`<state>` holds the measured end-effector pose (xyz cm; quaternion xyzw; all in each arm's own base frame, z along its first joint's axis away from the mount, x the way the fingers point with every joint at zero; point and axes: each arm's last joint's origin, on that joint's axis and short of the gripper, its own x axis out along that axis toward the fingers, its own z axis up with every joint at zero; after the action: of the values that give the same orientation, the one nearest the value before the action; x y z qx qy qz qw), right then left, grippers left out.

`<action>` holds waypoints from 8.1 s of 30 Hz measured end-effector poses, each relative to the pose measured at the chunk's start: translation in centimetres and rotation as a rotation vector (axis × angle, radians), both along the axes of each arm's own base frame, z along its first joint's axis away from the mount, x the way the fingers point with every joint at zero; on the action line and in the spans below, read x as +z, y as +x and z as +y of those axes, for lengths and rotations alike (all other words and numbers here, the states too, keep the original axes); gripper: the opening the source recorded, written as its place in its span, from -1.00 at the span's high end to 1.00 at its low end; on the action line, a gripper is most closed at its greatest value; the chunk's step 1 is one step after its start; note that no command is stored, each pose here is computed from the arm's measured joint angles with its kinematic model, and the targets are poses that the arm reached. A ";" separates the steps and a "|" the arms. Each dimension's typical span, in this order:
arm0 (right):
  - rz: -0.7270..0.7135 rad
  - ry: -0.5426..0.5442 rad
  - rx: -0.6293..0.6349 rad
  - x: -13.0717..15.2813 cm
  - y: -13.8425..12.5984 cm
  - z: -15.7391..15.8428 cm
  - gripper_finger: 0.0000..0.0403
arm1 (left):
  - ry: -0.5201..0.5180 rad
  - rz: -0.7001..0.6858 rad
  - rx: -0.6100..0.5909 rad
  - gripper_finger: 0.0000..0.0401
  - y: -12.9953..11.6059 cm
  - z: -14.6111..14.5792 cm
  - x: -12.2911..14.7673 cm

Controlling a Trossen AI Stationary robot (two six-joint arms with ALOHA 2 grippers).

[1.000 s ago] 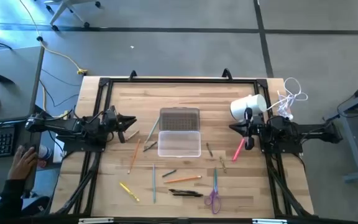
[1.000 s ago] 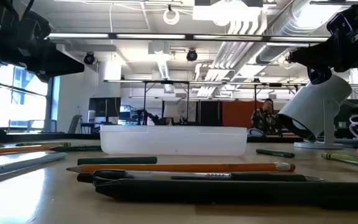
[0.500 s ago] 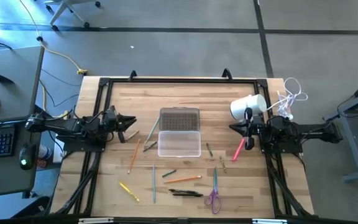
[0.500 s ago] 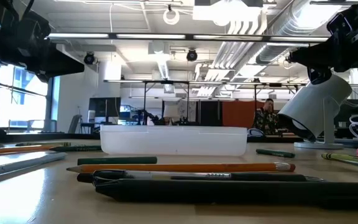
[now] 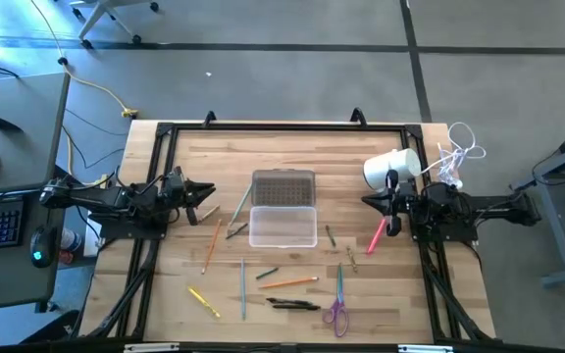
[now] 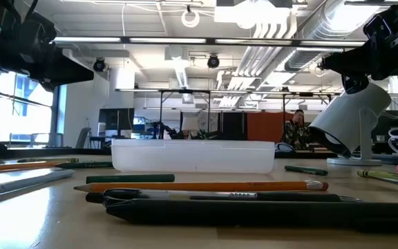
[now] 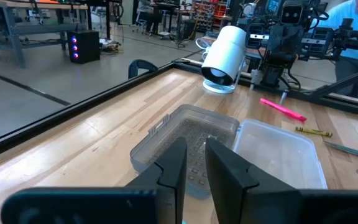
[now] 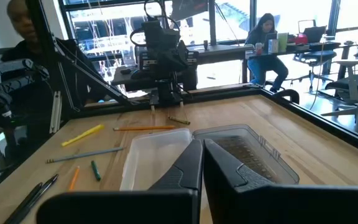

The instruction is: Pick & place school supplies into a supply box

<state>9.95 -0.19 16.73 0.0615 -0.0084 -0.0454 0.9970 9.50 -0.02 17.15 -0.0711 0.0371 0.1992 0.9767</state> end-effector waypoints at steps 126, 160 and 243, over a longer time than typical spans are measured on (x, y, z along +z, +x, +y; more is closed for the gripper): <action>-0.327 -0.315 -0.002 6.2 -1.8 -1.1 1.00 | -0.056 -0.171 0.192 0.52 1.2 0.2 2.3; -0.415 -0.183 -0.210 7.4 -0.5 -2.0 1.00 | -0.007 -0.012 0.269 0.52 1.4 0.4 0.9; -0.393 -0.319 -0.300 7.5 0.7 -2.5 0.34 | -0.275 0.695 0.086 0.52 2.5 -0.7 -5.5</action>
<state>10.69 -2.67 24.26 -0.0903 -0.2175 -0.1774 0.9555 12.03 -0.76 11.67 -0.1314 0.3898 0.2455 0.8778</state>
